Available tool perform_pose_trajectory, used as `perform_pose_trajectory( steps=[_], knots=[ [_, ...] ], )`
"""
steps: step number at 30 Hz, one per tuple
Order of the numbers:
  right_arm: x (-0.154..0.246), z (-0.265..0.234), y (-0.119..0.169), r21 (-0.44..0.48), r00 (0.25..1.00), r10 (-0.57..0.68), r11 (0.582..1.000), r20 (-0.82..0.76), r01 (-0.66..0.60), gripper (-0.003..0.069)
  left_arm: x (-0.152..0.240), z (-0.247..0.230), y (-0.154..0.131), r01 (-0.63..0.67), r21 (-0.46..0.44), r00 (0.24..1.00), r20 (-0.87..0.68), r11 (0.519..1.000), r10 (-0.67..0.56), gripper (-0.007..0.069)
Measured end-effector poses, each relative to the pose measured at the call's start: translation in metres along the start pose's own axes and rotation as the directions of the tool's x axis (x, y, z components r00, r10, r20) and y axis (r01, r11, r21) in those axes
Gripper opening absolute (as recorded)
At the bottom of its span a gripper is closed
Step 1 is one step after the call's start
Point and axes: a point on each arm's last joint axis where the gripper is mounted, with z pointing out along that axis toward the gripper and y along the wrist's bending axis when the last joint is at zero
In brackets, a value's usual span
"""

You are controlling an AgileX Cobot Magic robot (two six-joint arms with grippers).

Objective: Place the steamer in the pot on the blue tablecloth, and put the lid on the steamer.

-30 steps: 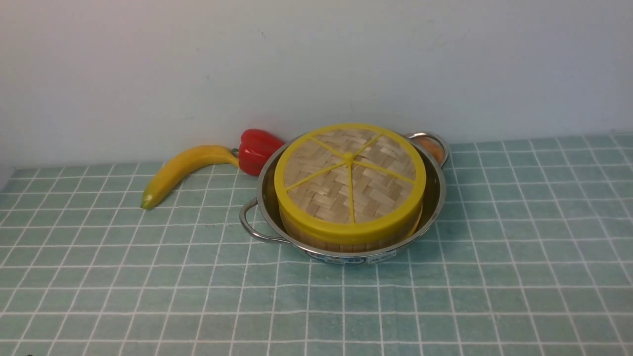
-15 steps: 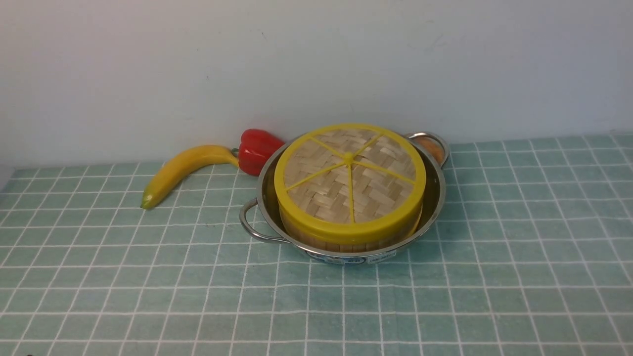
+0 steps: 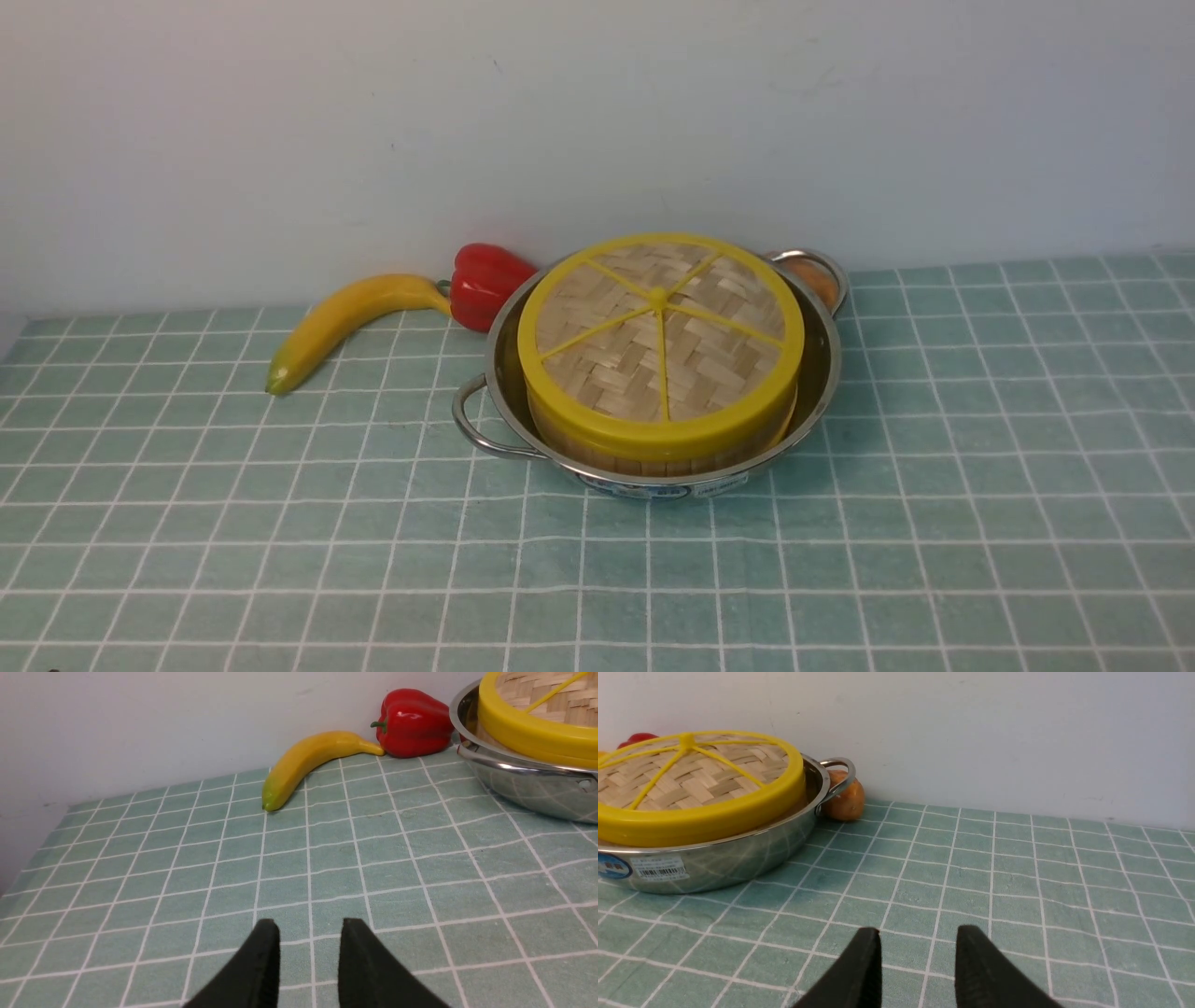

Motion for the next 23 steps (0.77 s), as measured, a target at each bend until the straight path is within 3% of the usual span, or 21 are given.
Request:
perform_pose_trajectory(
  steps=[23],
  knots=[
    [0.0000,0.0000,0.0000,0.000,1.000,0.000,1.000,0.000,0.000,0.0249,0.0000,0.0000,0.0000,0.000,0.000,1.000,0.000,1.000,0.000,0.0223]
  ],
)
